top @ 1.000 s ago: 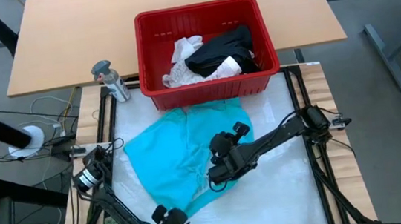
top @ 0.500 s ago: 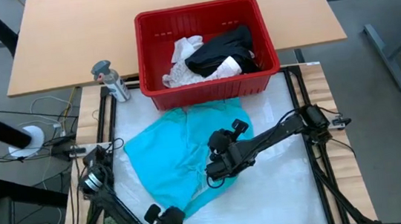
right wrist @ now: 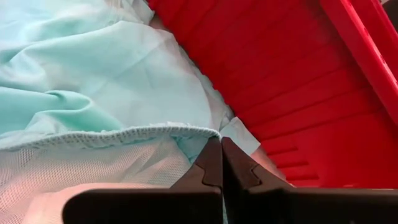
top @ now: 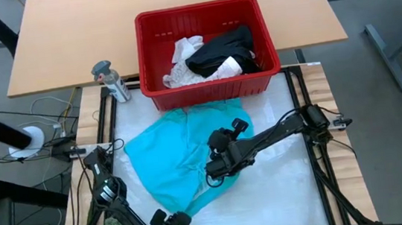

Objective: Fold laundry
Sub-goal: Fold the light blue shorts

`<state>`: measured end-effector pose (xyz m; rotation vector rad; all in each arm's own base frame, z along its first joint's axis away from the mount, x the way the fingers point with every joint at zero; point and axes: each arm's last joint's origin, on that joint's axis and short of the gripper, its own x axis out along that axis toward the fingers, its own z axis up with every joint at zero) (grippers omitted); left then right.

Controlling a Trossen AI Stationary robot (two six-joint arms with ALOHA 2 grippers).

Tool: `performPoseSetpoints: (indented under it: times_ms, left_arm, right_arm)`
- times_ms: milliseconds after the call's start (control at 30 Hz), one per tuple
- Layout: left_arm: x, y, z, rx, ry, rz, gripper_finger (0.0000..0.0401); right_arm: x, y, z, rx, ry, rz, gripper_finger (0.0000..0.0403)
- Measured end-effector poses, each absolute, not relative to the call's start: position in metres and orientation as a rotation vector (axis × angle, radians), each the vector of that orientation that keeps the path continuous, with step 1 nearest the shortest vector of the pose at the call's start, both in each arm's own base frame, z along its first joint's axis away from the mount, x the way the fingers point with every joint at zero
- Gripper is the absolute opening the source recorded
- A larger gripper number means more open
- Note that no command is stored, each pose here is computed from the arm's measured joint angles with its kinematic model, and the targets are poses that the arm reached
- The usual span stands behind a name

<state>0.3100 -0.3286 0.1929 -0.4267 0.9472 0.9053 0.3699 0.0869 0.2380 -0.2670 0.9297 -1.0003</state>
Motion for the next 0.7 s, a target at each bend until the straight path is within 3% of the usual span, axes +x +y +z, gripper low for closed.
performPoseSetpoints:
  times_ms: [700]
  left_arm:
    - [0.319,-0.324,0.15,-0.339,1.054,0.983,0.0118]
  right_arm:
    - [0.373,0.085,0.238,-0.274,0.937,-0.983,0.0018]
